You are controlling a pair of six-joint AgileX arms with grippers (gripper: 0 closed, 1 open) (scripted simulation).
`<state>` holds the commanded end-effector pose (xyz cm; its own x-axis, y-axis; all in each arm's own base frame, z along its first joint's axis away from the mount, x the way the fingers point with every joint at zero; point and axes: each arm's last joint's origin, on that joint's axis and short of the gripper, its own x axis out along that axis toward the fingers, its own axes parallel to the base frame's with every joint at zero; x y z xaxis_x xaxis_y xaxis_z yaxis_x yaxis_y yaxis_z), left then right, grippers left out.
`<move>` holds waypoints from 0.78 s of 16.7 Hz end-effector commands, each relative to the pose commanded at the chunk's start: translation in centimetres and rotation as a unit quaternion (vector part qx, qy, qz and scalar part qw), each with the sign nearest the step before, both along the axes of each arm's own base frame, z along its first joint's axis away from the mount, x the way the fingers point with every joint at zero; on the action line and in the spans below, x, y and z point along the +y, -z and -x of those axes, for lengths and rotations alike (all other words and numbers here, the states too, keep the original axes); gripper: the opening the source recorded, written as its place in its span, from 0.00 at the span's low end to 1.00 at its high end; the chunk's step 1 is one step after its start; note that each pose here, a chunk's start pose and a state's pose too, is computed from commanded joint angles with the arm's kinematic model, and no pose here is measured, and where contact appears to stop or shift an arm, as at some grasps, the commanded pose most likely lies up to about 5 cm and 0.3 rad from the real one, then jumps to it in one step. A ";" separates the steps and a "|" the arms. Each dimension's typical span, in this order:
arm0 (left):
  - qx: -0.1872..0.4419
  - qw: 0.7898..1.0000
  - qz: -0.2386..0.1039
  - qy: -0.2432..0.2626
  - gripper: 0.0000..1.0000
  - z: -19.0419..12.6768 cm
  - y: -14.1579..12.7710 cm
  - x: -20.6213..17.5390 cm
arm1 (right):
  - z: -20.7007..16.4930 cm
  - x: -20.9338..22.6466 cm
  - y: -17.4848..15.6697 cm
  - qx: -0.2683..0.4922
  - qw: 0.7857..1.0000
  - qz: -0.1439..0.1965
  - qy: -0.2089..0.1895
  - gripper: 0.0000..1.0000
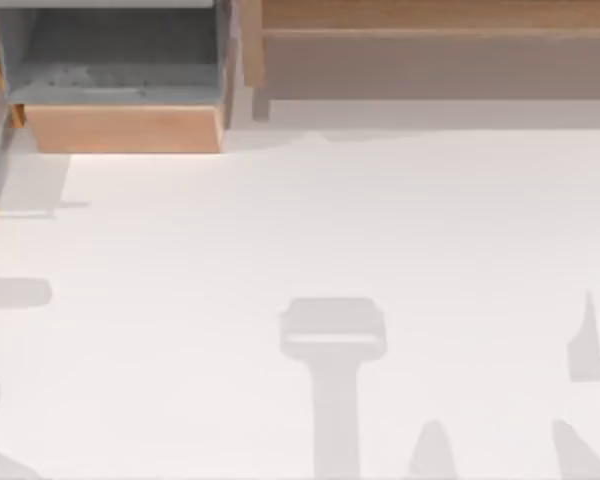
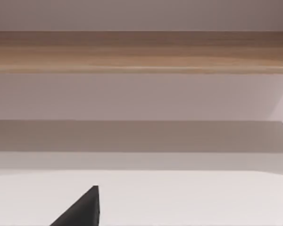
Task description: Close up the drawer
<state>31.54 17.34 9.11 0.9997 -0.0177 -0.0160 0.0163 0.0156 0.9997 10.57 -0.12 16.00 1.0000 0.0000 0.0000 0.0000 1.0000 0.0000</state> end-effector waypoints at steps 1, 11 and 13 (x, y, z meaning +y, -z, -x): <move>0.000 1.000 0.000 0.000 0.00 -0.2 0.0 0.0 | 0.0 0.0 0.0 0.000 1.000 0.000 0.000 1.00; 0.003 1.000 0.002 0.000 0.00 -4.0 0.1 0.1 | 0.0 0.0 0.0 0.000 1.000 0.000 0.000 1.00; 0.003 1.000 0.002 -0.001 0.00 -5.4 0.1 0.0 | 0.0 0.0 0.0 0.000 1.000 0.000 0.000 1.00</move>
<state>36.94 17.34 8.98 0.9996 -0.0156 -0.0225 0.0228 0.0200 0.9995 10.57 -0.12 16.00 1.0000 0.0000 0.0000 0.0000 1.0000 0.0000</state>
